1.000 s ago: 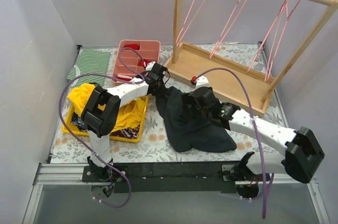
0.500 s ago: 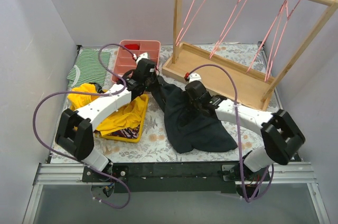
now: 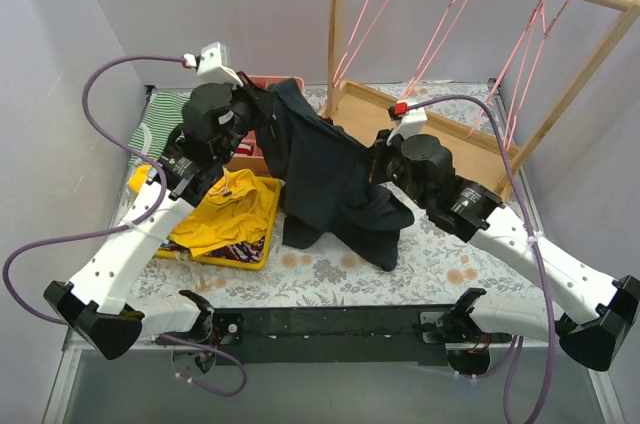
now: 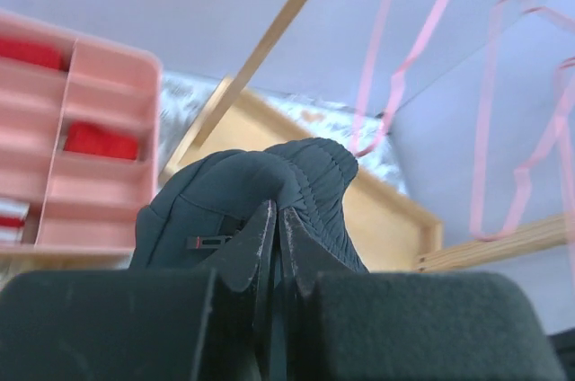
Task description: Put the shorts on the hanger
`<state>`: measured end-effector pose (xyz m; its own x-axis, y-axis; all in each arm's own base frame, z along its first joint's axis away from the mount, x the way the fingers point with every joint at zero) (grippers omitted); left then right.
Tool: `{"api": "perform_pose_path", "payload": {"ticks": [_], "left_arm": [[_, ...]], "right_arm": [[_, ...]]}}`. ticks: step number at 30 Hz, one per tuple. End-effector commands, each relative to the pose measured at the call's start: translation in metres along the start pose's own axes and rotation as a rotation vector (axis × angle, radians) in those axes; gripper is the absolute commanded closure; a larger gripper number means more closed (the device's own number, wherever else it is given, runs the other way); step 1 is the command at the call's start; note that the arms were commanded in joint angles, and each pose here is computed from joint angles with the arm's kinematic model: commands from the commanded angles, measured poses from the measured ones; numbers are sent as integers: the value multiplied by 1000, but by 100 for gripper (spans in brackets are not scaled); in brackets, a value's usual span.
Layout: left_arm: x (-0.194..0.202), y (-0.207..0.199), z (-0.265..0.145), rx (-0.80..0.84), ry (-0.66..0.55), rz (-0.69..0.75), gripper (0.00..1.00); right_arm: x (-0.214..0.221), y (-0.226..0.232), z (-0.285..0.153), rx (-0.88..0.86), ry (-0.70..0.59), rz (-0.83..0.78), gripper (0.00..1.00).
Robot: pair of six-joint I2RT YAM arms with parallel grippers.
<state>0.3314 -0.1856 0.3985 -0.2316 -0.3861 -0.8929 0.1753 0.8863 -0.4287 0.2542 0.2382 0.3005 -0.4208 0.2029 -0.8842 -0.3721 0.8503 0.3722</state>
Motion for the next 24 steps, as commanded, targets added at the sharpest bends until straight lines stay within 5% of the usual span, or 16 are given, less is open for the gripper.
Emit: {"api": "perform_pose_path", "payload": {"ticks": [1, 7, 12, 16, 20, 24], "left_arm": [[-100, -41, -26, 157, -270, 17, 100], [-124, -81, -29, 319, -268, 8, 100], [-77, -44, -30, 184, -143, -11, 100], [-4, 6, -41, 79, -22, -19, 100], [71, 46, -61, 46, 115, -12, 100], [88, 63, -75, 22, 127, -16, 100]], "right_arm": [[-64, 2, -30, 42, -135, -50, 99], [-135, 1, -65, 114, -308, -87, 99], [-75, 18, -53, -77, -142, -73, 95], [38, 23, -33, -245, 78, 5, 74], [135, 23, -29, -238, 253, -40, 35], [147, 10, -20, -132, 289, -72, 24]]}}
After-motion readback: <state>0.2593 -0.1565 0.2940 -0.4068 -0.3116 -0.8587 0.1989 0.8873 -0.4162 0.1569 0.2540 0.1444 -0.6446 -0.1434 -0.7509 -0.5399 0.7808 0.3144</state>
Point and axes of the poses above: each gripper's point midway between its finger pads, its own z axis out along the fingers, its own y axis along the line the jaws close on, x = y × z, the point moved 2 cm from there along -z, back along the fingers, and after that the axes turned 6 degrees about z, right-handed, at the moved point
